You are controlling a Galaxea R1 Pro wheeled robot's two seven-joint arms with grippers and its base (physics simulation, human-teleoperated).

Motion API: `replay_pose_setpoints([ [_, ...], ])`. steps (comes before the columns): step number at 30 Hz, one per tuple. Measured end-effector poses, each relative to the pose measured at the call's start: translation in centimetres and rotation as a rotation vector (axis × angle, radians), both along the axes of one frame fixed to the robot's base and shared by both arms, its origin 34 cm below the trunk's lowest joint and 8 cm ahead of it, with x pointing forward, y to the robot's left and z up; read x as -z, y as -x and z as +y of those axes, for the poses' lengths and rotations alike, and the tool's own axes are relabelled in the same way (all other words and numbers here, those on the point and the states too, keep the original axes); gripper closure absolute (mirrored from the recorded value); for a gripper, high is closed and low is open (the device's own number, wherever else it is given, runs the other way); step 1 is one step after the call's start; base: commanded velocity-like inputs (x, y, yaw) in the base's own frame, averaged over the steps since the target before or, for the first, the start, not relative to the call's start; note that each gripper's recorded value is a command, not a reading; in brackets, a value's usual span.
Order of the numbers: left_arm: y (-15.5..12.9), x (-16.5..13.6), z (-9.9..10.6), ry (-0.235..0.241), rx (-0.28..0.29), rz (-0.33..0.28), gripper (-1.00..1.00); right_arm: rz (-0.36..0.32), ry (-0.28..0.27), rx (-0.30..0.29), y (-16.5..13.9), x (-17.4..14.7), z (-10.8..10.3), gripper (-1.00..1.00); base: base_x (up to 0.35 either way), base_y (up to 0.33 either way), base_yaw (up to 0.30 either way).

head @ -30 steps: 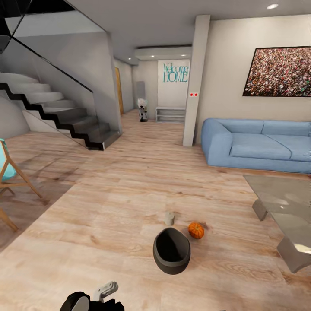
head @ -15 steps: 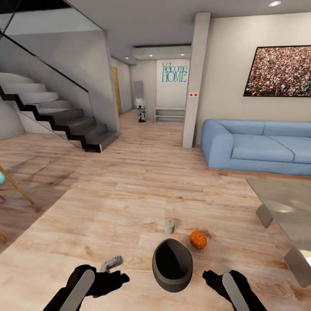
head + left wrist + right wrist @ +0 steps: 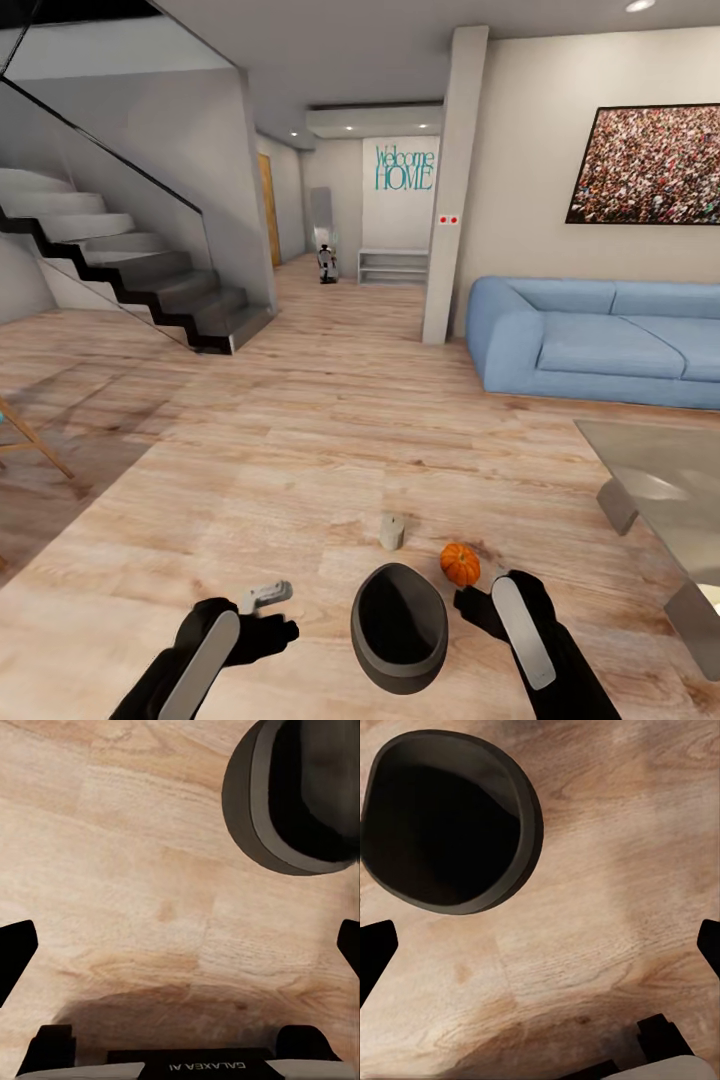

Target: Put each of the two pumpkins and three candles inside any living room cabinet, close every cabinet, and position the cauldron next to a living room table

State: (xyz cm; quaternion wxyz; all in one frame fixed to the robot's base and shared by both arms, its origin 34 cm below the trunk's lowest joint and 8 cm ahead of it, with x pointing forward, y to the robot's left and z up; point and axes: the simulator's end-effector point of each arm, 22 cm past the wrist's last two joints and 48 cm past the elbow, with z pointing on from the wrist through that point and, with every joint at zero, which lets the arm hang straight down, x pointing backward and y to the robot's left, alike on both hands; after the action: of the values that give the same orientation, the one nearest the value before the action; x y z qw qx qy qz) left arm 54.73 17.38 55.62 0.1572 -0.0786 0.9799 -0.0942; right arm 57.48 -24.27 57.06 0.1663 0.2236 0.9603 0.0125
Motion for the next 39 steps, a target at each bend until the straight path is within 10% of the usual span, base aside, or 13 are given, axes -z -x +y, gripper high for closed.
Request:
replay_pose_setpoints([
  [8, 0.3, 0.4, 0.5, -0.061, -0.028, 0.024, -1.00, 0.000, -0.003, -0.008, 0.0, 0.0, 0.5, -1.00, 0.000, 0.000, 0.000],
  [39, -0.8, -0.6, 0.6, -0.052, -0.040, -0.001, -1.00, 0.003, 0.016, -0.075, 0.2, 0.2, 2.3, -1.00, 0.097, -0.025, -0.047],
])
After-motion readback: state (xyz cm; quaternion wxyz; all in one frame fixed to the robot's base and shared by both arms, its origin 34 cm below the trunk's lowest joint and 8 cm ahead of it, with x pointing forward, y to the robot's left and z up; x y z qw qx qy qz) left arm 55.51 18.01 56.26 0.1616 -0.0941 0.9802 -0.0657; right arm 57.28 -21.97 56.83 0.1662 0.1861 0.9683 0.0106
